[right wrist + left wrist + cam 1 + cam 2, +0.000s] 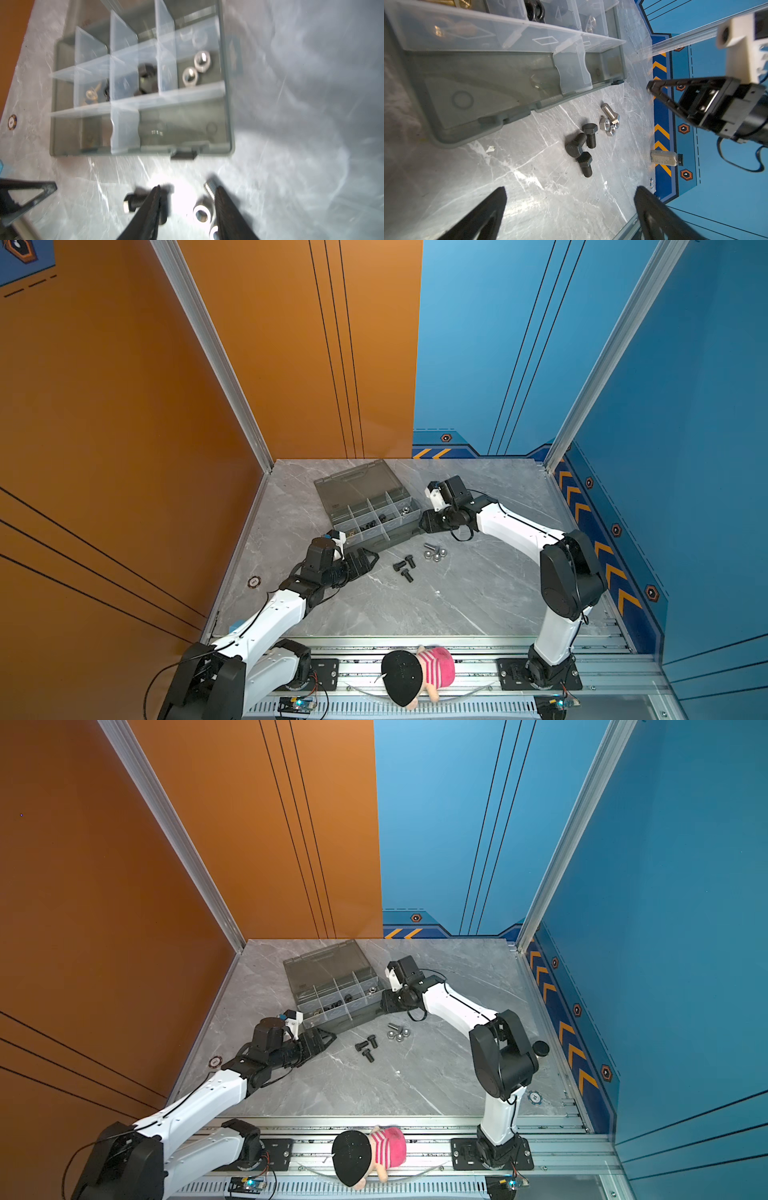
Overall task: Sort the screws and nuts into containers
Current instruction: 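Move the right gripper back to the pile and lower onto a silver hex nut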
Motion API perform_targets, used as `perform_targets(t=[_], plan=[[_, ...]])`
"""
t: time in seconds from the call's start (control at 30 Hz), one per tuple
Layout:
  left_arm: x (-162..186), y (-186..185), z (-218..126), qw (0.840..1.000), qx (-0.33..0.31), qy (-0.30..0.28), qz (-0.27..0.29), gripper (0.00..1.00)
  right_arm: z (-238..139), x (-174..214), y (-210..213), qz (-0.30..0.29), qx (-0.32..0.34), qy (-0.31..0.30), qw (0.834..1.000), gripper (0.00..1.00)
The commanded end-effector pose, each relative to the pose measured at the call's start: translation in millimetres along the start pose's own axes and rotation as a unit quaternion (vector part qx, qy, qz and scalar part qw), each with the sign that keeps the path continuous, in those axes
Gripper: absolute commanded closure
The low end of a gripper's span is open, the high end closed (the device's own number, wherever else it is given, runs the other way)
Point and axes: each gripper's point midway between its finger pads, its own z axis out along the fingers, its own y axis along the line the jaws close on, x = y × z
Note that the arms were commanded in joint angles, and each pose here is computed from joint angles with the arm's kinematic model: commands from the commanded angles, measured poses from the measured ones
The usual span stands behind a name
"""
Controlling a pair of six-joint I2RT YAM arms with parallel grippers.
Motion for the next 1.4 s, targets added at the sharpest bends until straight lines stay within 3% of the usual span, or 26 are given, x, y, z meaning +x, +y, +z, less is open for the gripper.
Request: perform_targets(t=[0.0, 0.5, 1.37], plan=[[-3.6, -12.1, -3.4, 1.0, 0.014, -0.002, 0.003, 0.02, -6.7, 22.5, -3.8, 0.042, -0.009, 0.012, 0.999, 0.55], [-2.3, -10.5, -0.1, 1.0, 0.012, 0.002, 0.003, 0.02, -2.0, 74.9, -35.0, 0.042, 0.04, 0.046, 0.997, 0.55], [-0.2, -9.1, 4.6, 1.0, 0.008, 0.008, 0.002, 0.02, 21.7, 70.1, -3.0, 0.017, -0.001, 0.046, 0.999, 0.55]])
